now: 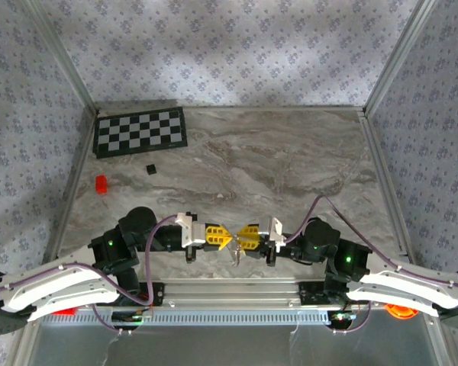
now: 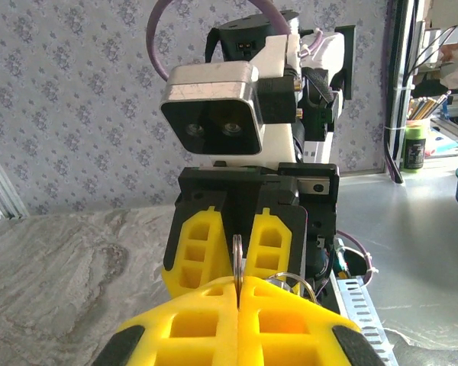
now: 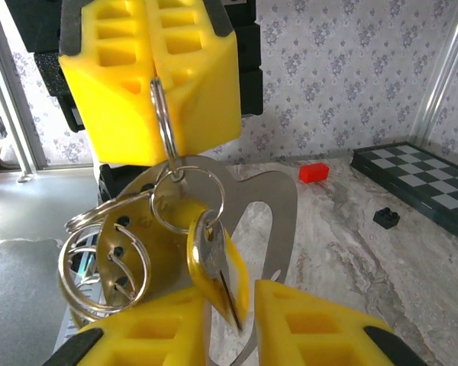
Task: Put the keys on the keyring
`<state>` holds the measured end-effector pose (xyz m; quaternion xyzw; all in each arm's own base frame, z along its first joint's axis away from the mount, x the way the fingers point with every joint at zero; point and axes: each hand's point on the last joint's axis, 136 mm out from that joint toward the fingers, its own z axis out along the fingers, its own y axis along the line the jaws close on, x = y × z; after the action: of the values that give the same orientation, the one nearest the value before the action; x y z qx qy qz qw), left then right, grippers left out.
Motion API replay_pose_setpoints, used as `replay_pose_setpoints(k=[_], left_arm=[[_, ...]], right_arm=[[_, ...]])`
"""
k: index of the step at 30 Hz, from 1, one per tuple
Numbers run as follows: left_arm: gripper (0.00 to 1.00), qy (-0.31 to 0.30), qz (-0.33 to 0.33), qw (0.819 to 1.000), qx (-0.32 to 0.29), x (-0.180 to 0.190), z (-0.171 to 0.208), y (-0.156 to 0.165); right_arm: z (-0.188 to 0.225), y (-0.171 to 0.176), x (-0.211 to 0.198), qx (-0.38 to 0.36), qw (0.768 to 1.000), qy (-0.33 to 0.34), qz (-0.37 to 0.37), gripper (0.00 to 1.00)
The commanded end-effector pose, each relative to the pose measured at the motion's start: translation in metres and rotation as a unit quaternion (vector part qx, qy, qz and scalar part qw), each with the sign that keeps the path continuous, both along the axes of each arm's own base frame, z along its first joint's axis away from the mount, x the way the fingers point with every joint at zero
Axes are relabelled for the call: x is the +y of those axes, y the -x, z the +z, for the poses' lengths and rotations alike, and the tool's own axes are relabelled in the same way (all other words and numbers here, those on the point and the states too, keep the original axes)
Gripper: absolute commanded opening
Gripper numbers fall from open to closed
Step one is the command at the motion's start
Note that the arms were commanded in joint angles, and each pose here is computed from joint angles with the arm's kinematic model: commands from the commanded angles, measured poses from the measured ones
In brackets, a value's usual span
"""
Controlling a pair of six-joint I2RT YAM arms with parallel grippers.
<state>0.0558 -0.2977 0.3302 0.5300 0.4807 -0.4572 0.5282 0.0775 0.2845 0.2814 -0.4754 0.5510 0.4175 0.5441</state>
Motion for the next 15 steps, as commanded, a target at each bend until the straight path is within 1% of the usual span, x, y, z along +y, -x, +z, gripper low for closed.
replay_pose_setpoints(k=[1, 9, 15], left_arm=[[0.0, 0.026, -0.008, 1.0, -0.01, 0.0022, 0.0157, 0.0043], [0.0, 0.025, -0.011, 1.0, -0.009, 0.0008, 0.0152, 0.0046], [0.0, 0.024, -0.01, 1.0, -0.01, 0.0008, 0.0144, 0.0044]], right_arm=[[0.007, 0.0037, 0.0, -0.009, 1.0, -0.018, 0.007, 0.25], [0.0132, 0.002, 0.0009, -0.018, 0.999, -0.037, 0.001, 0.25], [0.0139, 0.0023, 0.0018, -0.022, 0.999, -0.043, 0.0, 0.18]])
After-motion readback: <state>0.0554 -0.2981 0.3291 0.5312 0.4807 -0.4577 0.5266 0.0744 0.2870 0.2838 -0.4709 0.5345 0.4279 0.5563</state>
